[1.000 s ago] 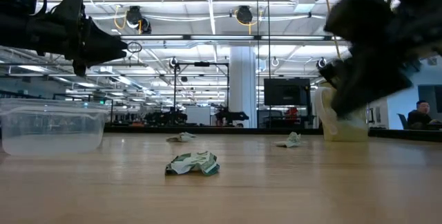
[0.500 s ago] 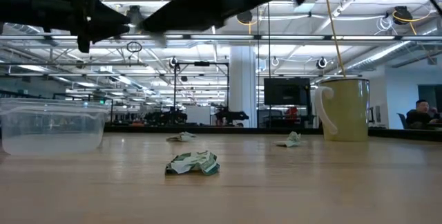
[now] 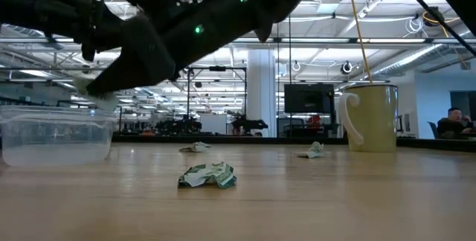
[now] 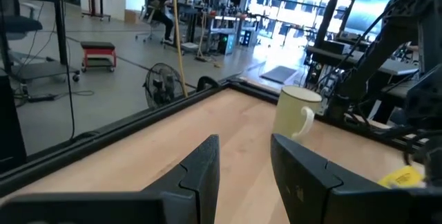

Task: Pick and place Stevia / Truvia into bins
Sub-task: Put the green stevia packet into the transparent bin

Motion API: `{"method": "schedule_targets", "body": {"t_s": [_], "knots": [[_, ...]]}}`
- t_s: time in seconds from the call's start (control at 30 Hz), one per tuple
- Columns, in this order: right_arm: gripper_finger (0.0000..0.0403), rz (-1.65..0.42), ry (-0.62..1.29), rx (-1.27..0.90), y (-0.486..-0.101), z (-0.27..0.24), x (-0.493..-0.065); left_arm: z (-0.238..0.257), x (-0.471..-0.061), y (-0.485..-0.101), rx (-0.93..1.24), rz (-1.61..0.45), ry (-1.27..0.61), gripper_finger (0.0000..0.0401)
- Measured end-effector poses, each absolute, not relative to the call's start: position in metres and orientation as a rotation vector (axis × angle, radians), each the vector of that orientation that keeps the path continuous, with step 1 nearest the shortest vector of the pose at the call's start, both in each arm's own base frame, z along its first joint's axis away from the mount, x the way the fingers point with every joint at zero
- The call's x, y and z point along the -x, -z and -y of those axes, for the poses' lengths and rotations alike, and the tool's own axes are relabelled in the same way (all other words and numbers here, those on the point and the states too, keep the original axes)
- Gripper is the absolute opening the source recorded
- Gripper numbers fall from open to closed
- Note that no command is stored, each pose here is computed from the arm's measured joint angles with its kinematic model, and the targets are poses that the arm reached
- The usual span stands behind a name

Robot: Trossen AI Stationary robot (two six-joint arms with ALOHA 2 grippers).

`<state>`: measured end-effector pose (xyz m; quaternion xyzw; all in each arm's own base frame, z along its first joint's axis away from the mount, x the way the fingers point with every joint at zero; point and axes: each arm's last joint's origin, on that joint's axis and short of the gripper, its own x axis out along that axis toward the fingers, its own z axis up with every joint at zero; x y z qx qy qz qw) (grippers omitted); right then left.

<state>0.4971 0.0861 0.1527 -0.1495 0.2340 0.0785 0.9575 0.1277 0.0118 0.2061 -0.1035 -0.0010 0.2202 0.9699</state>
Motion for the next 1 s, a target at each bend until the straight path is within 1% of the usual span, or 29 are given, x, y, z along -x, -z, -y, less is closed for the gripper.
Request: {"method": "schedule_targets", "body": {"t_s": [0.07,0.23,0.33,0.4,0.5,0.57,0.67,0.77,0.83,1.0], "knots": [[0.0047,-0.483,-0.156,0.303,-0.151,-0.083,-0.497,-0.012,-0.128,-0.206,0.210,-0.004,-0.446,0.0136],[0.0104,-0.472,-0.158,0.302,-0.157,-0.083,-0.497,-0.012,-0.128,-0.204,0.227,-0.013,-0.447,0.0136],[0.0132,-0.503,-0.156,0.316,-0.168,-0.083,-0.492,-0.012,-0.128,-0.204,0.231,-0.013,-0.447,0.0136],[0.0142,-0.557,-0.161,0.318,-0.182,-0.082,-0.483,-0.012,-0.128,-0.204,0.264,-0.010,-0.448,0.0136],[0.0147,-0.671,-0.157,0.292,-0.212,-0.078,-0.462,-0.012,-0.127,-0.199,0.334,-0.042,-0.460,0.0136],[0.0144,-0.760,-0.143,0.254,-0.233,-0.074,-0.443,-0.013,-0.129,-0.195,0.375,-0.066,-0.479,0.0136],[0.0136,-0.839,-0.106,0.169,-0.266,-0.069,-0.414,-0.016,-0.134,-0.189,0.393,-0.106,-0.506,0.0136],[0.0129,-0.837,-0.051,0.092,-0.298,-0.066,-0.384,-0.022,-0.146,-0.189,0.391,-0.152,-0.535,0.0136],[0.0126,-0.824,-0.015,0.064,-0.312,-0.064,-0.364,-0.028,-0.158,-0.193,0.378,-0.205,-0.571,0.0136],[0.0126,-0.751,0.096,-0.004,-0.328,-0.062,-0.312,-0.049,-0.199,-0.193,0.352,-0.375,-0.649,0.0136]]}}
